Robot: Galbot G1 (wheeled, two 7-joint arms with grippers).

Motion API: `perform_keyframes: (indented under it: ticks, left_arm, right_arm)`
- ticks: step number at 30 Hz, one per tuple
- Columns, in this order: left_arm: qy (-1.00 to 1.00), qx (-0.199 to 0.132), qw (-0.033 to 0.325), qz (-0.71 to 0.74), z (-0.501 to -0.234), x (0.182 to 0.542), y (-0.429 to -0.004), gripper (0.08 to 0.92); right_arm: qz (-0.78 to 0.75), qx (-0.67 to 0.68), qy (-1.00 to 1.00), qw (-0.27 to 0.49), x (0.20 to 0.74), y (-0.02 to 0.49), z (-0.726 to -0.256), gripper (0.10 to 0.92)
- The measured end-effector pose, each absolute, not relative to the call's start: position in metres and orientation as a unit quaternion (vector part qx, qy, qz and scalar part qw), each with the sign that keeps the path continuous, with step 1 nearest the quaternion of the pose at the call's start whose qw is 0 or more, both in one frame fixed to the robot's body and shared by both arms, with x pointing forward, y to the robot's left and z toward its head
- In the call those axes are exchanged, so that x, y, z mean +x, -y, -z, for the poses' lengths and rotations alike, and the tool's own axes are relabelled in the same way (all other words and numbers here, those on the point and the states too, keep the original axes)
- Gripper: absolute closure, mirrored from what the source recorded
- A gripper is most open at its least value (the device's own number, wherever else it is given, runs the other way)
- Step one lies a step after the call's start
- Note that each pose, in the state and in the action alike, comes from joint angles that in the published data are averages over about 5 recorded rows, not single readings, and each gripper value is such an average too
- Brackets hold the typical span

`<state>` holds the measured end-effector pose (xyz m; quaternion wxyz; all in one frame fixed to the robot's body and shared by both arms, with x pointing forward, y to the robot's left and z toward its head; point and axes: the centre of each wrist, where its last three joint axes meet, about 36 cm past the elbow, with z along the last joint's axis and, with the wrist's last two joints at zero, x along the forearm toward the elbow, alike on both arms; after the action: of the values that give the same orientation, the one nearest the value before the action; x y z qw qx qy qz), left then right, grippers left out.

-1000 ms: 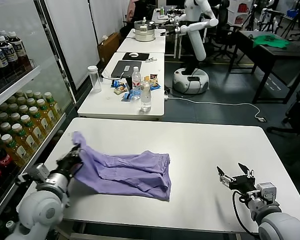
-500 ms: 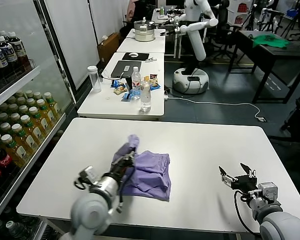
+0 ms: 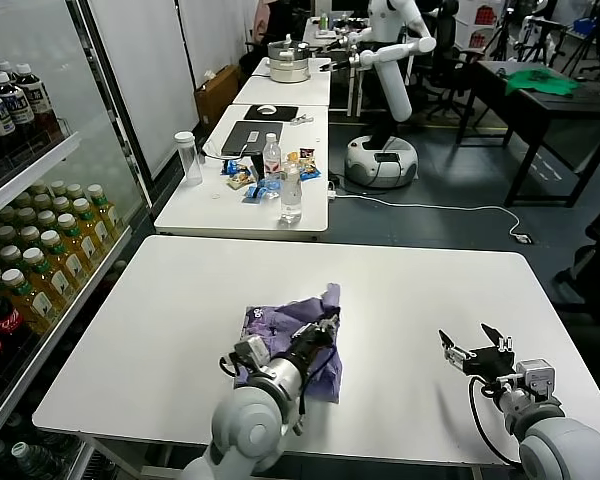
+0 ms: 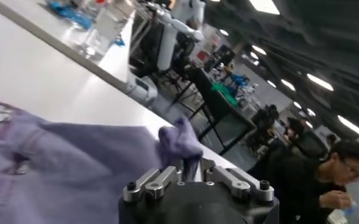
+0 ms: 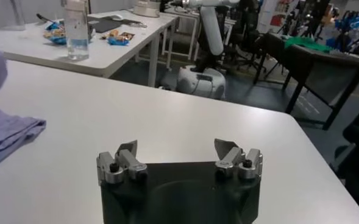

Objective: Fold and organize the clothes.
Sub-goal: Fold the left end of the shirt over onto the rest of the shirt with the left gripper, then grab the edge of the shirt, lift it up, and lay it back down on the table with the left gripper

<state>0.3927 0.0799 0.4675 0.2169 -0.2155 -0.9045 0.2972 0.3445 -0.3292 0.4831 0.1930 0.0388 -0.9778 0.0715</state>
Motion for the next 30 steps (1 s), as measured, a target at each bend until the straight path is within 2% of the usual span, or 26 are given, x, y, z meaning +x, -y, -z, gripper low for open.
perform_keyframes:
  ticks: [5, 8, 11, 17, 23, 30]
  left_arm:
    - [0.911, -0.222, 0.205, -0.279, -0.469, 0.386, -0.083, 0.513]
    - [0.92, -0.212, 0.195, -0.264, -0.469, 0.383, -0.091, 0.426]
    - [0.935, -0.188, 0.183, -0.239, -0.464, 0.382, -0.103, 0.339]
    - [0.969, -0.114, 0.164, -0.143, -0.441, 0.386, -0.128, 0.196]
    - [0.983, -0.058, 0.17, -0.044, -0.413, 0.39, -0.14, 0.177]
    - [0.98, -0.029, 0.194, 0.012, -0.393, 0.394, -0.145, 0.177]
  right_arm:
    - [-0.07, 0.04, 0.978, 0.194, 0.346, 0.328, -0.481, 0.2]
    - [-0.069, 0.041, 0.978, 0.193, 0.347, 0.328, -0.481, 0.2]
    - [-0.068, 0.042, 0.978, 0.193, 0.348, 0.327, -0.481, 0.2]
    - [-0.068, 0.044, 0.978, 0.193, 0.349, 0.325, -0.479, 0.2]
    - [-0.068, 0.044, 0.978, 0.192, 0.348, 0.324, -0.48, 0.2]
    - [-0.068, 0.044, 0.979, 0.189, 0.345, 0.325, -0.483, 0.2]
